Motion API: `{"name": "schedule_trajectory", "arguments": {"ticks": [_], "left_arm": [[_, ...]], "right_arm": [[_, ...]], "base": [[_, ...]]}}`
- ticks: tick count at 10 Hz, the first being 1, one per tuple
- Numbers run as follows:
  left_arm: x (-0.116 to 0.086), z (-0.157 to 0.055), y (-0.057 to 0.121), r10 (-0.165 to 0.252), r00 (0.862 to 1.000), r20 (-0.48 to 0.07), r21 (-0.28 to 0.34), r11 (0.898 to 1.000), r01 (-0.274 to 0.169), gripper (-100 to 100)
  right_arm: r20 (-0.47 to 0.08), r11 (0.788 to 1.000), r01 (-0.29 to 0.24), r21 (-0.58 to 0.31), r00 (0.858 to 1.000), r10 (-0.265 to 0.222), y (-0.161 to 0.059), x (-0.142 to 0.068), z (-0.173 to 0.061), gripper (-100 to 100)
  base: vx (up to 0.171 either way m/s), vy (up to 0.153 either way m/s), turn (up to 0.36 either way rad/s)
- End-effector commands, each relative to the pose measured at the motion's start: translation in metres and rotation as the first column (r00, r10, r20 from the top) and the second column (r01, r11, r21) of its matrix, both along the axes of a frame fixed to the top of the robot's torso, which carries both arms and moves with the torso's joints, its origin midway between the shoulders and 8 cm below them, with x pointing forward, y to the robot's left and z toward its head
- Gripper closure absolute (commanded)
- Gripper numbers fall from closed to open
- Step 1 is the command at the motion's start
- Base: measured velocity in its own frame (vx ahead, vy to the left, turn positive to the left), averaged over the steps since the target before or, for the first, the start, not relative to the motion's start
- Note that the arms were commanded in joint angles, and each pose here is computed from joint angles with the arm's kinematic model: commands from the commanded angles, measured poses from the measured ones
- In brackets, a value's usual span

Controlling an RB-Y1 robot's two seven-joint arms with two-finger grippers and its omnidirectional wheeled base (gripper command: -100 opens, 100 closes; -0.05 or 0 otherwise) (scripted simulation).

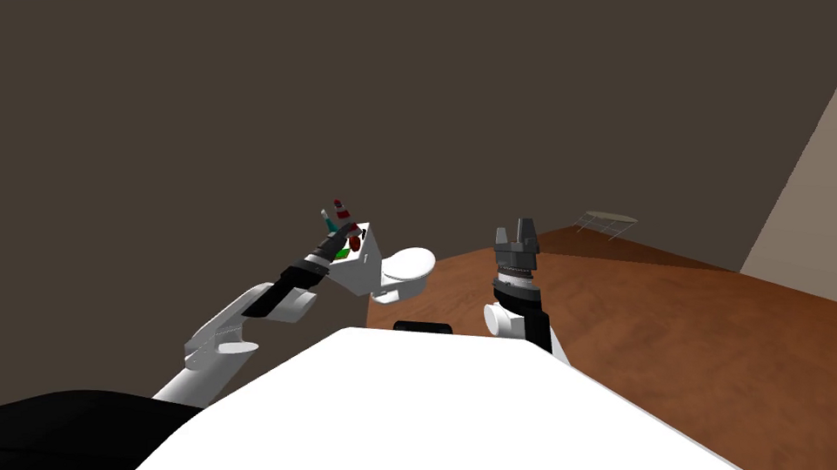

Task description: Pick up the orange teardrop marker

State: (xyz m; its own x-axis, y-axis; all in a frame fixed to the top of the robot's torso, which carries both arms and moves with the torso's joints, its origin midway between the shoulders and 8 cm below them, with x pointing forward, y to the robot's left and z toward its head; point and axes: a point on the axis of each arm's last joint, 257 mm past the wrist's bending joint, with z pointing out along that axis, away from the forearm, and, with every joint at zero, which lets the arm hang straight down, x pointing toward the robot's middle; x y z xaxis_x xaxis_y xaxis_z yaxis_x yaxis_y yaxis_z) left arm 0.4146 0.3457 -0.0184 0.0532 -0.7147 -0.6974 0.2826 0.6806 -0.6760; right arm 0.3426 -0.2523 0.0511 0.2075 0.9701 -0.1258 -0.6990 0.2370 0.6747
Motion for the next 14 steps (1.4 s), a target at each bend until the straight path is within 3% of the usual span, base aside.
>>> {"name": "schedule_trajectory", "arguments": {"ticks": [1,2,8,9,12,13,14], "left_arm": [[0.005,0.000,0.010,0.019,0.999,-0.035,0.039,0.999,-0.018,-100],[0.006,0.001,0.008,0.012,0.999,-0.037,0.056,0.998,-0.010,-100],[0.019,0.002,0.028,0.057,0.989,-0.135,0.174,0.984,-0.033,-100],[0.022,0.000,0.035,0.078,0.983,-0.169,0.192,0.980,-0.045,-100],[0.027,-0.001,0.038,0.091,0.974,-0.208,0.240,0.970,-0.040,-100],[0.029,-0.006,0.044,0.110,0.963,-0.245,0.256,0.966,-0.045,-100],[0.030,-0.005,0.042,0.108,0.963,-0.247,0.269,0.962,-0.039,-100]], "right_arm": [[0.000,1.000,0.000,0.000,1.000,0.000,0.000,0.000,0.000,0],[0.000,1.000,0.000,0.000,1.000,0.000,0.000,0.000,0.000,0],[0.000,1.000,0.000,0.000,1.000,0.000,0.000,0.000,0.000,0],[0.000,1.000,0.000,0.000,1.000,0.000,0.000,0.000,0.000,0],[0.000,1.000,0.000,0.000,1.000,0.000,0.000,0.000,0.000,0],[0.000,1.000,0.000,0.000,1.000,0.000,0.000,0.000,0.000,0],[0.000,1.000,0.000,0.000,1.000,0.000,0.000,0.000,0.000,0]], "base": [[-0.011,-0.067,-0.017],[-0.007,-0.047,-0.003],[-0.001,-0.030,-0.003],[0.008,-0.015,0.005],[0.014,-0.007,0.006],[0.021,0.003,0.013],[0.020,0.005,0.008]]}}
